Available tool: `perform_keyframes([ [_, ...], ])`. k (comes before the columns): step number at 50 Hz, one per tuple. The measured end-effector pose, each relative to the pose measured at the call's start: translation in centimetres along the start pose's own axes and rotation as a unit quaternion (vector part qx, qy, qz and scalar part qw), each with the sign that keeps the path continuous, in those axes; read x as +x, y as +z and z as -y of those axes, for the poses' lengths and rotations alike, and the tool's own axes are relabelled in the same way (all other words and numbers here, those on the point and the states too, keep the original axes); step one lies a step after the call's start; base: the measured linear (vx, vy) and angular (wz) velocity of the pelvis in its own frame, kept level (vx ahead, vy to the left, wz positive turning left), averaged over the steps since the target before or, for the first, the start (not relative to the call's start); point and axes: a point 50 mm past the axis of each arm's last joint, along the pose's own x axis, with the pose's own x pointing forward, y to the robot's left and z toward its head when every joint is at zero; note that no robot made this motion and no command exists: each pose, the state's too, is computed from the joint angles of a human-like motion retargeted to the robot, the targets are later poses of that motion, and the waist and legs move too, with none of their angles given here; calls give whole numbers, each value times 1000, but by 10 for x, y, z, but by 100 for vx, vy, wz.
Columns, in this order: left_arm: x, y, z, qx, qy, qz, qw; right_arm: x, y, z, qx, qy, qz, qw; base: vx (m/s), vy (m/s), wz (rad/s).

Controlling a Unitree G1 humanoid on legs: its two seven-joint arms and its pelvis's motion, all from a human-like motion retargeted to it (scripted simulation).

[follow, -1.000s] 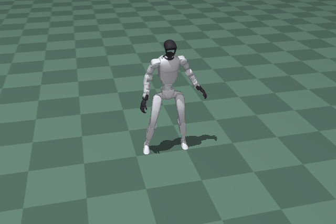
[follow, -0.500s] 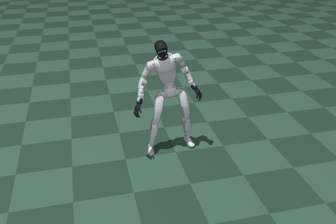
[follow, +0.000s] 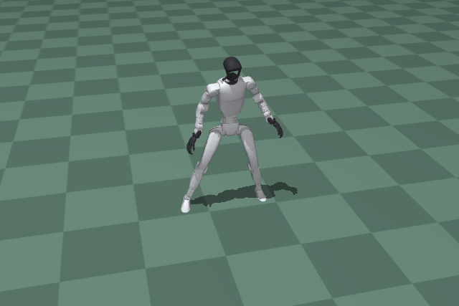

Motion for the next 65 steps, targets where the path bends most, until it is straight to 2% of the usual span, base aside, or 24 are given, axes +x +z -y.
perform_keyframes([
  [5,-4,-7,9,-44,-1,-23,999,-7,12,-24,-56,51,39,996,-3,26,54],
  [11,0,-5,19,45,-47,-27,998,0,41,-18,-58,99,90,989,-2,3,1],
  [14,1,4,23,57,-55,-14,997,7,61,-6,-59,101,116,986,-2,-5,-37],
  [22,-7,25,38,-66,-47,24,996,12,124,23,-85,65,222,969,3,-21,-42],
  [28,-15,16,51,-130,-53,-4,990,6,155,22,-109,62,281,951,9,-43,-31],
  [33,-17,17,62,-99,-73,-7,992,11,137,16,-122,59,246,960,10,-47,30],
  [40,-23,11,73,-79,-119,-9,990,18,75,8,-168,107,133,971,7,-31,-2],
  [48,-30,-42,67,-112,-90,-127,981,6,63,-16,-159,181,134,961,8,-25,-4],
  [53,-29,-77,40,-53,-82,-172,980,-7,64,-32,-121,212,152,958,7,-28,53],
  [58,-12,-69,0,50,-67,-139,987,-14,38,-32,-134,222,130,957,6,-26,24],
  [60,-4,-55,-14,37,-43,-111,992,-15,25,-30,-146,227,113,956,8,-25,9],
  [65,7,-19,-42,-71,25,-40,996,-16,8,-30,-157,241,80,954,8,-27,15],
])
